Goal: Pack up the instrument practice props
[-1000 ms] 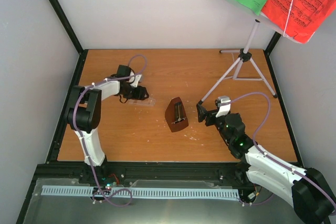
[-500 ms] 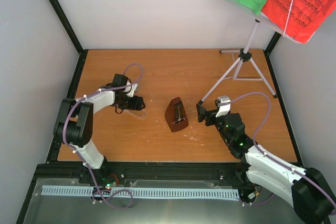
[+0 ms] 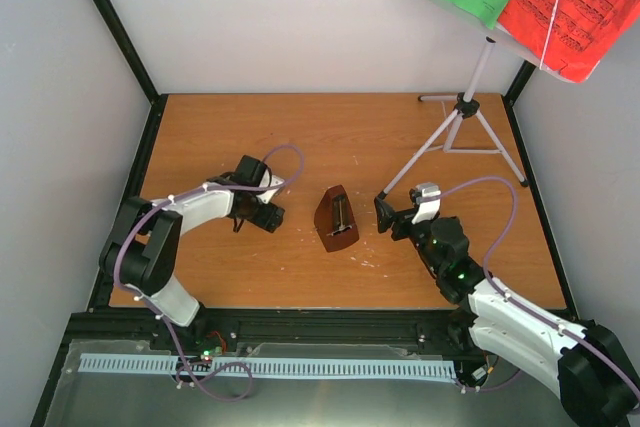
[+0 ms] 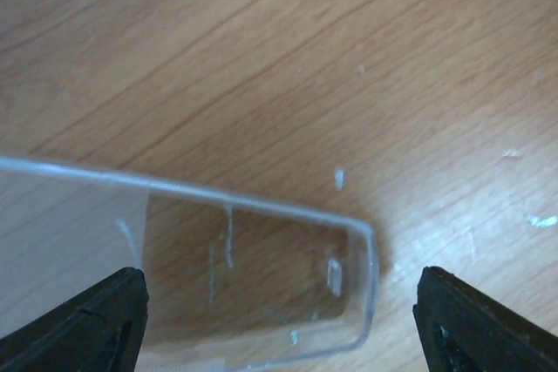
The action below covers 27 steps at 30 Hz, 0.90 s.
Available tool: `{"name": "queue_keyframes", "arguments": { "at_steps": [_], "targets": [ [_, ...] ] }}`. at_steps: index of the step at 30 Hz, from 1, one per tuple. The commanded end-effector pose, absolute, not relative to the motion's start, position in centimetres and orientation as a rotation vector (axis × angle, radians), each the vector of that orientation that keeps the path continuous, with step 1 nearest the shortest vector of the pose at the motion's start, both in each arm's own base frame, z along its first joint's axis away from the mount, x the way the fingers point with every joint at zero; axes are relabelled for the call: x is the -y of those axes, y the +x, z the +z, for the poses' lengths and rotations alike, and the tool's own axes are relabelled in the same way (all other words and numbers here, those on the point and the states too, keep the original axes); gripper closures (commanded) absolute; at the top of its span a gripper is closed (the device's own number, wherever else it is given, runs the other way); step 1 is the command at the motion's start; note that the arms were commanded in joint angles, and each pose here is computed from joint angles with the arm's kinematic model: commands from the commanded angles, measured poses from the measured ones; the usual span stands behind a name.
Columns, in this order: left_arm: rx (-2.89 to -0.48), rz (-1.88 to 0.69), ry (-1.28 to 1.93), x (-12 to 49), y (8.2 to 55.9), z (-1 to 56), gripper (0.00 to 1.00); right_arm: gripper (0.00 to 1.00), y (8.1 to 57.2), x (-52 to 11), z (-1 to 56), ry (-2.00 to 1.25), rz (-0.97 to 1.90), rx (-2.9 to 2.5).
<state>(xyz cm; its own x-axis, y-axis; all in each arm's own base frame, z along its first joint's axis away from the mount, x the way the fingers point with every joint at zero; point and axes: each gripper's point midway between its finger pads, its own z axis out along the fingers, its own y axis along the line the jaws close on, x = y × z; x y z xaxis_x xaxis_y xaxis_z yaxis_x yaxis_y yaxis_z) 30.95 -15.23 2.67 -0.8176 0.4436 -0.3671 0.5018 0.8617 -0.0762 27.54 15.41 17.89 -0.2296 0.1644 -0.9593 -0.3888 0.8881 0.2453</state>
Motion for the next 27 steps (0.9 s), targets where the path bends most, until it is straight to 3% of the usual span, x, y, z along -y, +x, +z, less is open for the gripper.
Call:
{"name": "queue_keyframes", "arguments": {
  "at_steps": [1, 15, 23, 27],
  "targets": [
    [-2.568, -0.127, 0.839, 14.3, 31.7, 3.8, 0.14, 0.0, 27.4, -15.1, 18.6, -0.178, 0.515, -1.694],
    [-2.532, 0.092, 1.059, 14.0, 30.6, 0.5, 0.16, 0.0, 27.1, -14.8, 19.1, -0.166, 0.514, -1.676],
    [-2.608, 0.049, 0.991, 15.4, 31.6, -0.1, 0.56, 0.0, 27.1, -14.7, 19.3, -0.162, 0.517, -1.67],
    [-2.653, -0.017, 0.898, 16.7, 32.9, -0.2, 0.64, 0.0, 27.1, -14.7, 19.3, -0.161, 0.517, -1.669]
  ]
}}
